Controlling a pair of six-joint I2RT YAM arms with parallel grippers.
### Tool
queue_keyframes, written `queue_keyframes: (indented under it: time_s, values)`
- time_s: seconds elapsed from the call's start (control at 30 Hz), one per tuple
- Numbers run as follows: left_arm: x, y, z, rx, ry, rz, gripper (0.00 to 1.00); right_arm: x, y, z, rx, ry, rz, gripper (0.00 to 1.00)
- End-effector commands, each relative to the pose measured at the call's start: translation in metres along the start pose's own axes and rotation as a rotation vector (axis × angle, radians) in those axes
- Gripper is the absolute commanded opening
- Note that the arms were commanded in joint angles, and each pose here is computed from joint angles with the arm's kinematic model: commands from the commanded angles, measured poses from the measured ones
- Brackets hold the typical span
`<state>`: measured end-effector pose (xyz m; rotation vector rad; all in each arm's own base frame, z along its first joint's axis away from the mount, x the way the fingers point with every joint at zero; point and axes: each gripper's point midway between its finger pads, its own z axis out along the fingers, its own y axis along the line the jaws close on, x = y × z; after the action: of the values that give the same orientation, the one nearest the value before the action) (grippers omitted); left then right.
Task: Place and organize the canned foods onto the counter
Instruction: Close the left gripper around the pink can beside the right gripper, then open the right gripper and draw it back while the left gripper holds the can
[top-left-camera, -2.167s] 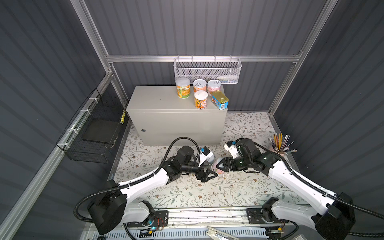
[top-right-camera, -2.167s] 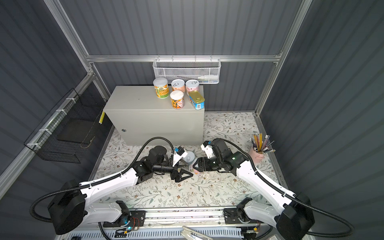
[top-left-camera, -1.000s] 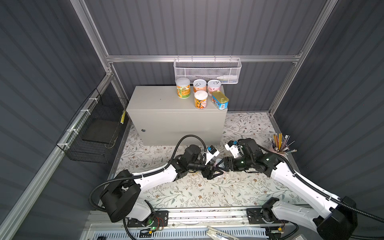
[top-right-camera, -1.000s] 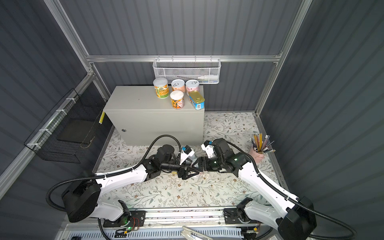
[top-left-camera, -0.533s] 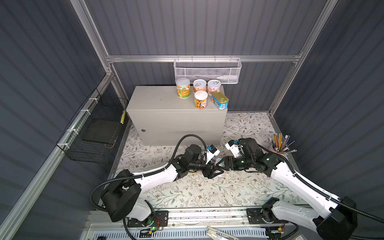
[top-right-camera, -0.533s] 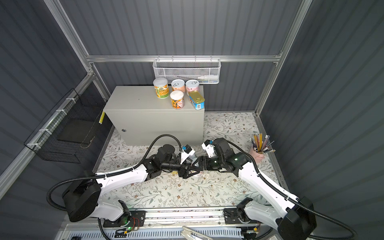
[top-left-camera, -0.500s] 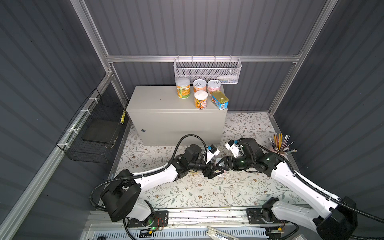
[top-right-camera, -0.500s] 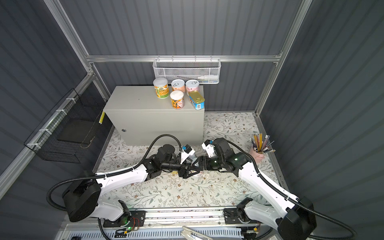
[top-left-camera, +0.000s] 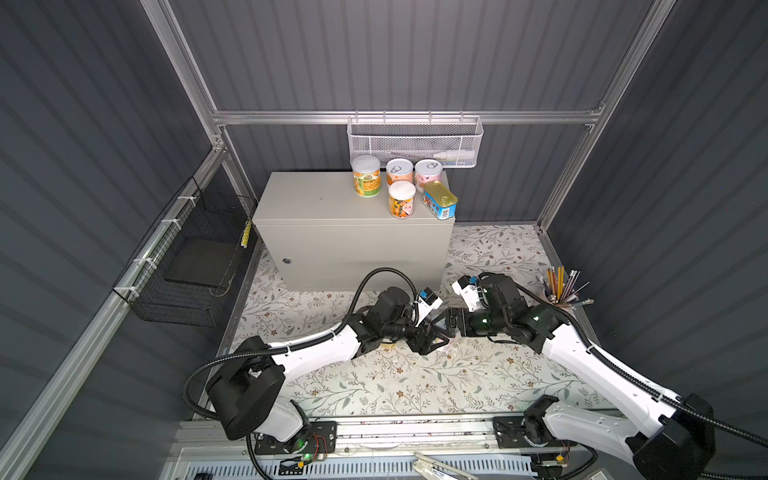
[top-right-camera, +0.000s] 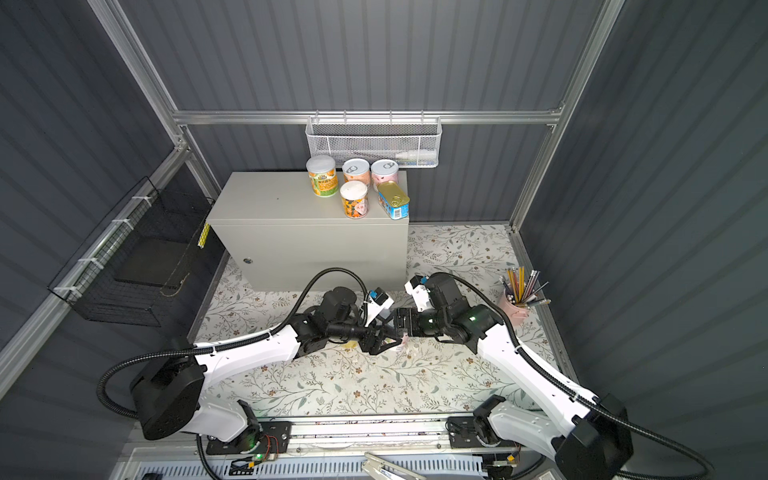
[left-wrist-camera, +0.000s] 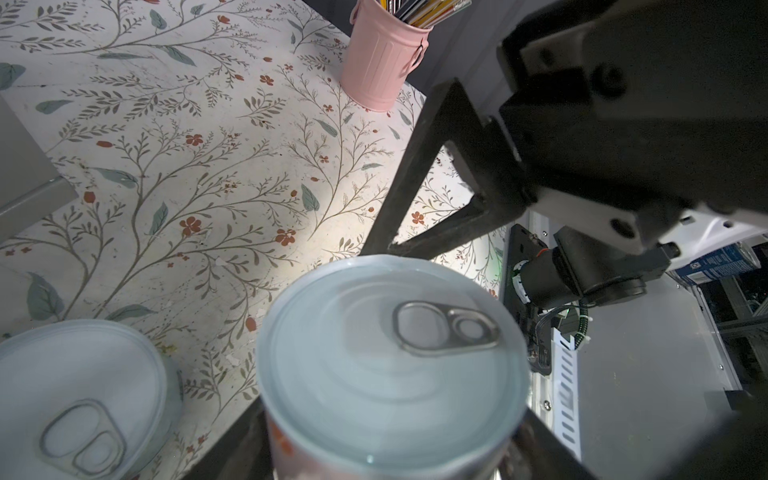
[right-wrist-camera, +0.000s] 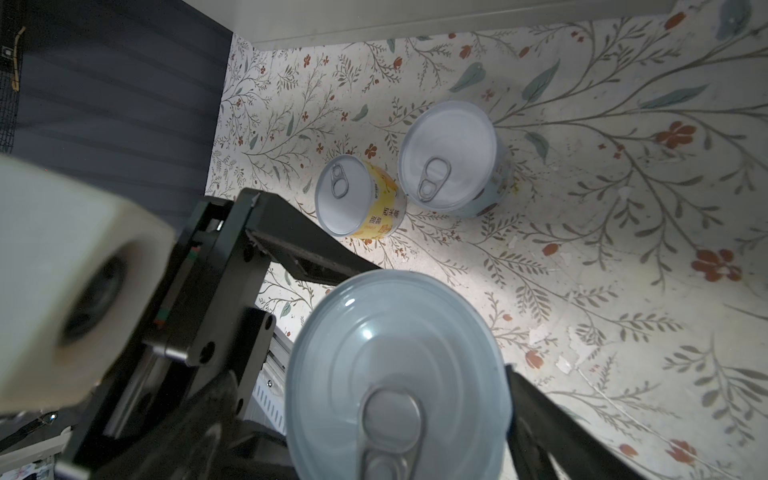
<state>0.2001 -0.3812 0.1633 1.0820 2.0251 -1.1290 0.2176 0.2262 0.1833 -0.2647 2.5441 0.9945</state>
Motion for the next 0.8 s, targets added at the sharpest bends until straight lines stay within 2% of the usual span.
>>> queue_keyframes:
  time_s: [0.0, 0.2, 0.4, 0.77]
  values:
    - [-0.046, -0.007, -0.006, -0.005, -0.103, 0.060, 0.41, 0.016, -0.002, -0.002, -0.004, 0.032, -0.013, 0.99]
    - [-0.049, -0.008, -0.013, -0.024, -0.100, 0.067, 0.41, 0.023, -0.012, -0.007, 0.032, 0.037, -0.002, 0.99]
    - [-0.050, -0.003, -0.023, -0.095, -0.067, 0.085, 0.40, 0.007, -0.002, -0.024, 0.034, -0.026, -0.039, 0.99]
    - [-0.078, -0.012, -0.057, -0.168, -0.109, 0.110, 0.40, -0.006, 0.007, -0.047, 0.036, -0.121, -0.073, 0.99]
